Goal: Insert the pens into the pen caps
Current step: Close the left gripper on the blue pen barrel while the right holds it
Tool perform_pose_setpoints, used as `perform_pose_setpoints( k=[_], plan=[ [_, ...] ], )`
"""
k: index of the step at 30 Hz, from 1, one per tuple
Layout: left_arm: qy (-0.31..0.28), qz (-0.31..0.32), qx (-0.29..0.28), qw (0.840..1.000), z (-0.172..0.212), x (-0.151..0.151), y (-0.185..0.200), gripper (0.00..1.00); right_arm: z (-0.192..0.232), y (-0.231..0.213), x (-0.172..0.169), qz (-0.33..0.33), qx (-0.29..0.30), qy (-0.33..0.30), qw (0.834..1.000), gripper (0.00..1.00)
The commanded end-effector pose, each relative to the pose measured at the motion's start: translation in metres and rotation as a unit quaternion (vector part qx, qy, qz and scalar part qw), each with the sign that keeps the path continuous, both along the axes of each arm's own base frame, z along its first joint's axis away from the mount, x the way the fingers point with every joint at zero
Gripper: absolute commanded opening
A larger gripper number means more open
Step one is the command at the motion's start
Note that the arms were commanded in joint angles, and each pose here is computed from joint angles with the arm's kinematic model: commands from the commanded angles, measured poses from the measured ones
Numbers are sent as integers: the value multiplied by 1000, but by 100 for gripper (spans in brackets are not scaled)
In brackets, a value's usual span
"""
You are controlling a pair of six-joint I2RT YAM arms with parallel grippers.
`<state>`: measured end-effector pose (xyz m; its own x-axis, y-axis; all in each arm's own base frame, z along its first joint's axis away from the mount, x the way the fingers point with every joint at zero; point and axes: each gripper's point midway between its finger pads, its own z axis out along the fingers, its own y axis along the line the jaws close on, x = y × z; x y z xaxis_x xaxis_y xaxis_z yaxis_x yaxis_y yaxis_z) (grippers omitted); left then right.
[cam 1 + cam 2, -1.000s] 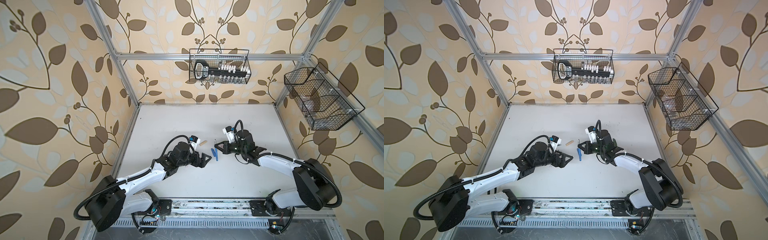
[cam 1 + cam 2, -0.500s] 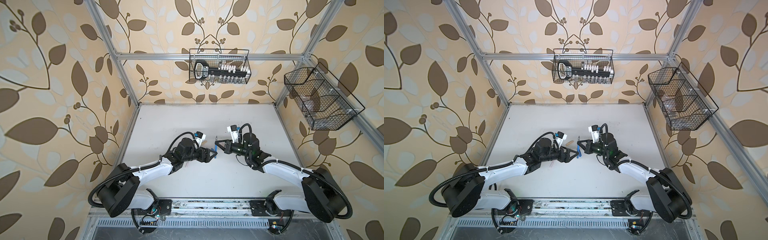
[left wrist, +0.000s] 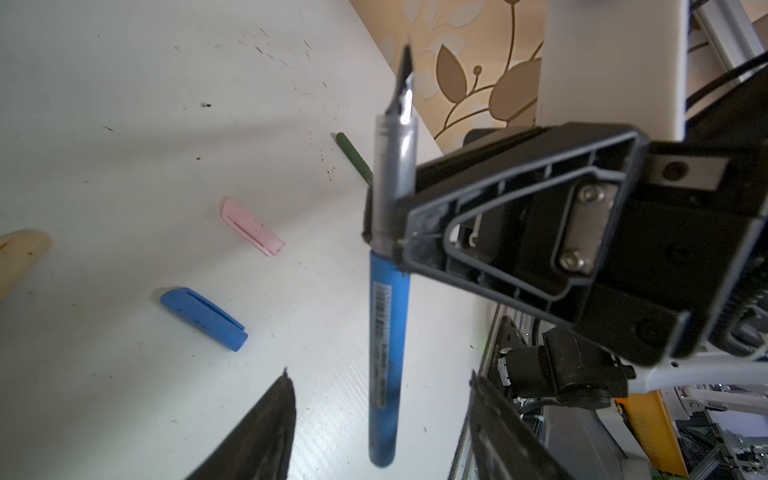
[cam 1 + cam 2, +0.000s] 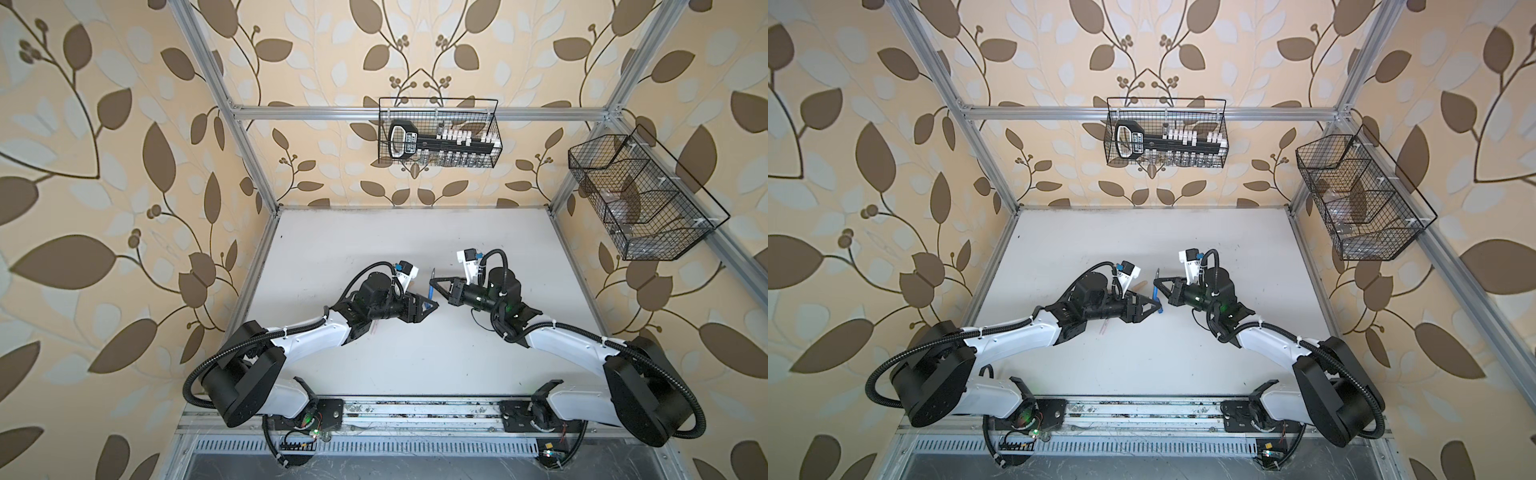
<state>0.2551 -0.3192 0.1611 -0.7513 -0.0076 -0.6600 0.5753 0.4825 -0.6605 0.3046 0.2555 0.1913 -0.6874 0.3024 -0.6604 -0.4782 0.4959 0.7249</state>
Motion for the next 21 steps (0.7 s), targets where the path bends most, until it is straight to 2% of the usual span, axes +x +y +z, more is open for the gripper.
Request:
perform_pose_setpoints(
  k=[1, 4, 8, 11, 21],
  plan=[
    [-23, -24, -33, 999, 29, 1, -14, 65, 7, -1, -1, -9, 19, -8, 1000, 3],
    [-22, -28, -35, 999, 30, 1, -16, 60, 7, -2, -2, -13, 22, -8, 1000, 3],
    [-26, -29, -38, 999, 34, 1, -16, 48, 7, -2, -2, -15, 22, -8, 1000, 3],
    [-26, -30, -39, 998, 36, 0, -16, 44, 8, -5, -1, -24, 26, -10, 999, 3],
    [-17, -48, -33, 998, 32, -6, -20, 48, 9, -10, 0, -42, 42, -12, 998, 1]
  ],
)
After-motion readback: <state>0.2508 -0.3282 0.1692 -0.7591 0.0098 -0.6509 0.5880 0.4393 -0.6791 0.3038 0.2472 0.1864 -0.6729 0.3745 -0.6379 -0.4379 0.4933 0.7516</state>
